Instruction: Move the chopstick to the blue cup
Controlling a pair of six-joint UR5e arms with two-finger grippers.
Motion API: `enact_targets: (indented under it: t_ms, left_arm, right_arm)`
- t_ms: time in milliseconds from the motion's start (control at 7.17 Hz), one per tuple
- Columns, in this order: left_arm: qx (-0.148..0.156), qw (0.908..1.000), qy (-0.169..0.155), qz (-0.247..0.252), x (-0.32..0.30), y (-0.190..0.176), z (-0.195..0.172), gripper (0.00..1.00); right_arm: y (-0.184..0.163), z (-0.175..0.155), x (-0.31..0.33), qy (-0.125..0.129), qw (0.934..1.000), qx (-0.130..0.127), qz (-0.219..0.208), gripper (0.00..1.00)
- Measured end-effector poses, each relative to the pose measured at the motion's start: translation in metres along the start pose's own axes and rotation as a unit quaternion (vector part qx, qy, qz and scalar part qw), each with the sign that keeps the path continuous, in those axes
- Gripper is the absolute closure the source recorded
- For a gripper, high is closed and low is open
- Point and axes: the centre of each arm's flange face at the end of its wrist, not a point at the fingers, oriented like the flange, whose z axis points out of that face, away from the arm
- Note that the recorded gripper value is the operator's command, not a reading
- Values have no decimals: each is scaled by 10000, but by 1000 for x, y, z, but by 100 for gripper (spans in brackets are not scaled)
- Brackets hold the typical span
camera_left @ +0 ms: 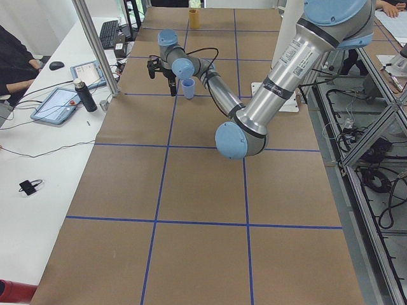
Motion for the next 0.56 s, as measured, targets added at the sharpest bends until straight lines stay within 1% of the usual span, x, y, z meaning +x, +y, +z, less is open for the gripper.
enact_targets:
  t_ms: [279, 558]
  left_arm:
    - [3, 10000, 10, 13, 0, 1, -1, 2]
    - [6, 10000, 13, 11, 0, 1, -2, 2]
  right_arm:
    - [16, -26, -16, -23, 9999, 38, 136, 100]
    - [44, -60, -36, 6, 9995, 111, 288, 100]
